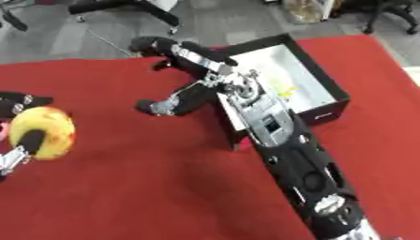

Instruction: Pick up the objects with one hand, pass them to the other hand, and then place them into the box on the other side of the table.

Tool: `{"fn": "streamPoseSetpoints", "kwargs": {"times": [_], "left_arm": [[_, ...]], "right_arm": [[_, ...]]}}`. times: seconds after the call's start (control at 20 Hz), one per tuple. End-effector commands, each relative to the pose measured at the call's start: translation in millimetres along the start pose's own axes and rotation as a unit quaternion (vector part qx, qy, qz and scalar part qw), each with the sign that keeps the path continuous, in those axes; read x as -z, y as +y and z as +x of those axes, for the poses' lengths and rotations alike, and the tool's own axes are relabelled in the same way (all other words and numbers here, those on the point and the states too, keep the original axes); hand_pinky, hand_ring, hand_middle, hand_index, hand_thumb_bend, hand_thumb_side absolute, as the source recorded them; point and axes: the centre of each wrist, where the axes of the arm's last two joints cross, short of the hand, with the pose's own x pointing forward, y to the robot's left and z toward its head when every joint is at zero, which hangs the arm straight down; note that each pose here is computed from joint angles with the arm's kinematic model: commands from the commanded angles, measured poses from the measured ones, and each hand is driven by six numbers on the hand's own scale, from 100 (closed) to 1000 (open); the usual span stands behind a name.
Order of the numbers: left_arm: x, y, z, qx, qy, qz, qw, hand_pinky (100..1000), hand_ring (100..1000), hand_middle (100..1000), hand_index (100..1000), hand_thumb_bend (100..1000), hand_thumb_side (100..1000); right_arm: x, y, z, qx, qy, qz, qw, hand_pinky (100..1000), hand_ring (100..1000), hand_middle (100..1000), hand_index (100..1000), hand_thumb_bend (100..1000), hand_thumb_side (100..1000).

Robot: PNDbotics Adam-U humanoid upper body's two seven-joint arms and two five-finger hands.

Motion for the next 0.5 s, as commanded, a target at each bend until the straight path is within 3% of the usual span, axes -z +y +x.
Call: {"fn": "streamPoseSetpoints", "kwargs": {"times": [0.05, 0.5], "left_arm": [[5.6, 4.9, 9.1, 0.021, -0.029, 0.008, 0.999, 917, 580, 485, 477, 100, 391], [7.1, -4.9, 11.2, 0.052, -0.065, 0.018, 0.996, 883, 579, 477, 476, 100, 345]], "right_arm": [[7.6, -4.2, 13.1, -0.003, -0.015, 0.008, 1.0, 882, 924, 1000, 923, 434, 172], [11.8, 3.5, 17.4, 0.058, -0.007, 0.059, 0.997, 873, 901, 1000, 924, 466, 174]]}}
